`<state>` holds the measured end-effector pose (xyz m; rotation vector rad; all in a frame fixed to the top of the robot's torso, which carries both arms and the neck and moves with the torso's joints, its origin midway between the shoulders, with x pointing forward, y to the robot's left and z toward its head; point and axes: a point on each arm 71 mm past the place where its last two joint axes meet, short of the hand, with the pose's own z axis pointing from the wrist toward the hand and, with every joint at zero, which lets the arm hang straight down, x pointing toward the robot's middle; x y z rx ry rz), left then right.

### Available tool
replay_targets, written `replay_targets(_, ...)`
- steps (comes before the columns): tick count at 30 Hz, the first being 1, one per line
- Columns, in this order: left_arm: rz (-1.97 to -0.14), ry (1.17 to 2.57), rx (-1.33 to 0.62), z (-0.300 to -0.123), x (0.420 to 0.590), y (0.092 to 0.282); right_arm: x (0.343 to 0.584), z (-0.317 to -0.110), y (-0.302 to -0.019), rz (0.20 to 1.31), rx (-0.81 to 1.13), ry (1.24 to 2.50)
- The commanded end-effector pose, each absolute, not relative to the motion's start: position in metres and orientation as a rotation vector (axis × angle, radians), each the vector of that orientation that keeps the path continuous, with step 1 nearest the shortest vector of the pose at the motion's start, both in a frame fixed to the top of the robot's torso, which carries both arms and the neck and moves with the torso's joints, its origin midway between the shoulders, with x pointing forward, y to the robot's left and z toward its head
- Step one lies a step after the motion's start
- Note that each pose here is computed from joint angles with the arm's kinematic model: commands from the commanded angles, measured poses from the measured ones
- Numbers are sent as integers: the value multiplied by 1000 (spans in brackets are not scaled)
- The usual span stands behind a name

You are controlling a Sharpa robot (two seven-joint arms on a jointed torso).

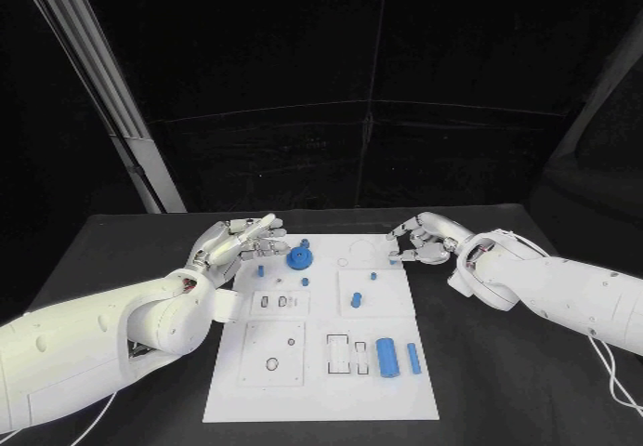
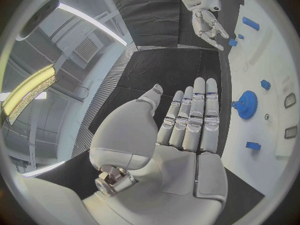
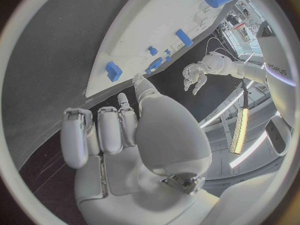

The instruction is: Assemble the parts on the task board

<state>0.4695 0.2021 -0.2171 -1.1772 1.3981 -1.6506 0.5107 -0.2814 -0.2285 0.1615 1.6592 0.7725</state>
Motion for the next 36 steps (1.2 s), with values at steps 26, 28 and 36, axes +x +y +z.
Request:
replay_targets(26, -1662, 1401, -1175, -218, 471, 202, 513, -246, -286, 727, 126, 1735)
replay_targets(28, -1661, 1402, -1175, -219, 471, 202, 514, -247, -286, 725, 127, 1738)
replay_targets(36, -1662, 1403, -1176, -219, 471, 202, 515, -250, -285, 725, 129, 1750)
